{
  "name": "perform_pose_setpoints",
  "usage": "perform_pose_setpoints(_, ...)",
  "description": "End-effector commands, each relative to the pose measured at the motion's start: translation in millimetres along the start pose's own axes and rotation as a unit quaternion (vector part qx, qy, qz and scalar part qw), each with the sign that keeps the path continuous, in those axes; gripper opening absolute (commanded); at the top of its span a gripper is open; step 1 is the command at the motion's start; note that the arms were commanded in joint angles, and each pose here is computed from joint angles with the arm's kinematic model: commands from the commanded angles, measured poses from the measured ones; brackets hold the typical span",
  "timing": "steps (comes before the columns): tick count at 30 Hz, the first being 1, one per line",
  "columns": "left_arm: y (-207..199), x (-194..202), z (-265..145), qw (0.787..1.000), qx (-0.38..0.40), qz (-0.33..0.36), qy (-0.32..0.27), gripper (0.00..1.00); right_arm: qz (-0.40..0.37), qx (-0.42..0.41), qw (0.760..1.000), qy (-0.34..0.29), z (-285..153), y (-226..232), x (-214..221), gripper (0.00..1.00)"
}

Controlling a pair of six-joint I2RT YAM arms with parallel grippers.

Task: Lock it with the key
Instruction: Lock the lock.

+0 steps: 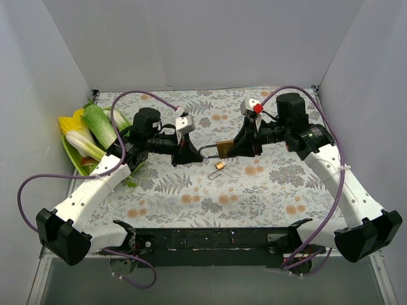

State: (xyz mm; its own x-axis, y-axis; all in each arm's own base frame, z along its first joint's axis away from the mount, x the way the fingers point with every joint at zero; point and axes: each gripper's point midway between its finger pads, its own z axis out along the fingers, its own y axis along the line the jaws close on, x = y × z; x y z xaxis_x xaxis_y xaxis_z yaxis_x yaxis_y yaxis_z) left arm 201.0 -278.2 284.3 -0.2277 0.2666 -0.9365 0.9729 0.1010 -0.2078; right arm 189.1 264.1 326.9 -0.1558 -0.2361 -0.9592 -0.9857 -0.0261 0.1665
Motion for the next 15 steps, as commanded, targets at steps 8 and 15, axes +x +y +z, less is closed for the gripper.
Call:
perform_pose_setpoints(8,-21.4,-24.1,3.6,0.998,0.031,0.041,-0.033,0.35,-0.065,-0.025,0.997,-0.031,3.2,14.0,-25.2,0.01)
perform_pose_setpoints(15,-17.9,-4.9,0.1,0.999,0.015,0.052,-0.006,0.41,-0.071,-0.021,0.997,-0.022,0.2,13.7,-25.1,0.01)
